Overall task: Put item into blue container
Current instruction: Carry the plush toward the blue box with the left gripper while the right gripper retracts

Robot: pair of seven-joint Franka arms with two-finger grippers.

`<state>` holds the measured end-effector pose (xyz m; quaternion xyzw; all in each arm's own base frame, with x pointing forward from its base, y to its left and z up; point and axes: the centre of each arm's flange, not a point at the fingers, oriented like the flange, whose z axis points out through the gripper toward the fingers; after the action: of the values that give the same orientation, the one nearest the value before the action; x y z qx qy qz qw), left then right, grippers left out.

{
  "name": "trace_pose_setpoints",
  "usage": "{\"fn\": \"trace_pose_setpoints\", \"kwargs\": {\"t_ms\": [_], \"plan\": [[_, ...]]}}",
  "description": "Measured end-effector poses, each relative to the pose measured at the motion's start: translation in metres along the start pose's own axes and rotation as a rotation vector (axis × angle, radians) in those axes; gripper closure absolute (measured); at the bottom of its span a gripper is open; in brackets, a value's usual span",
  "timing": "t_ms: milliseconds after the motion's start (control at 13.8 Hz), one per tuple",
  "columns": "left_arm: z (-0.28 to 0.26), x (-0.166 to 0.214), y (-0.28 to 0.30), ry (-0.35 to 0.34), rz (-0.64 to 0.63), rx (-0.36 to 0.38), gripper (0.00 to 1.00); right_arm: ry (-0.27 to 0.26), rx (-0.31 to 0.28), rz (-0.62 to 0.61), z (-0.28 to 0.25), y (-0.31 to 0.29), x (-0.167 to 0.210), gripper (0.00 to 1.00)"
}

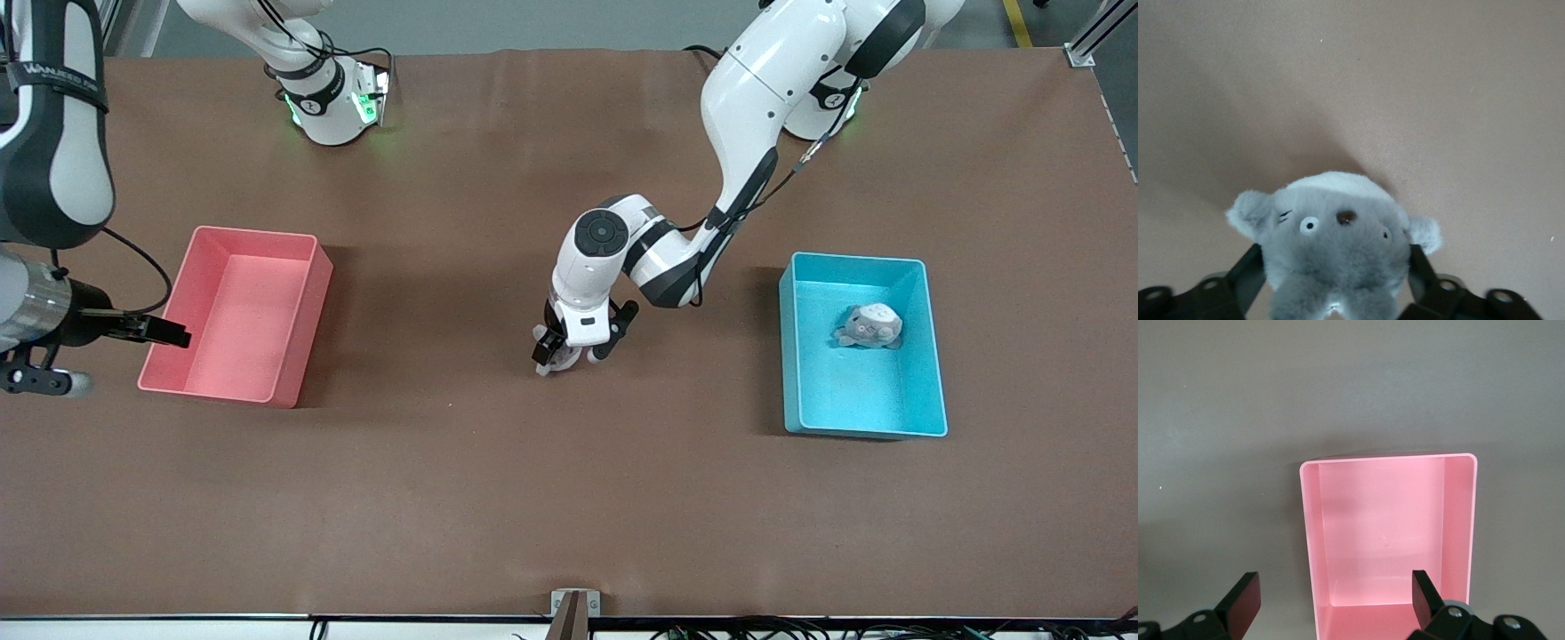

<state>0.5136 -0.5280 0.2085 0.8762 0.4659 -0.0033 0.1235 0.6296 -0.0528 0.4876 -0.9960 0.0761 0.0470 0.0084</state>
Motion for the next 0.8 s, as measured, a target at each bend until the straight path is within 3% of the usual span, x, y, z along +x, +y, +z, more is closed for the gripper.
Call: {"fn": "trace_pose_setpoints", "kwargs": {"t_ms": [73,436,508,799], "plan": [[0.0,0.003,0.0,0.004,-0.002,0.0,0.13,0.005,-0.005,-0.004,-0.004,0.001,-0.001,0.0],[-0.006,0.015,0.009,0.022,-0.012,-0.019,0.65,0.0,-0.023,-0.036,-0.024,-0.004,-0.01,0.0],[-0.009,0.019,0.012,0.034,-0.008,-0.026,0.7,0.001,-0.021,-0.035,-0.025,-0.004,-0.01,0.0],[-0.049,0.044,0.028,0.091,0.026,-0.013,0.7,0.0,-0.019,-0.037,-0.033,-0.003,-0.016,0.0]]}}
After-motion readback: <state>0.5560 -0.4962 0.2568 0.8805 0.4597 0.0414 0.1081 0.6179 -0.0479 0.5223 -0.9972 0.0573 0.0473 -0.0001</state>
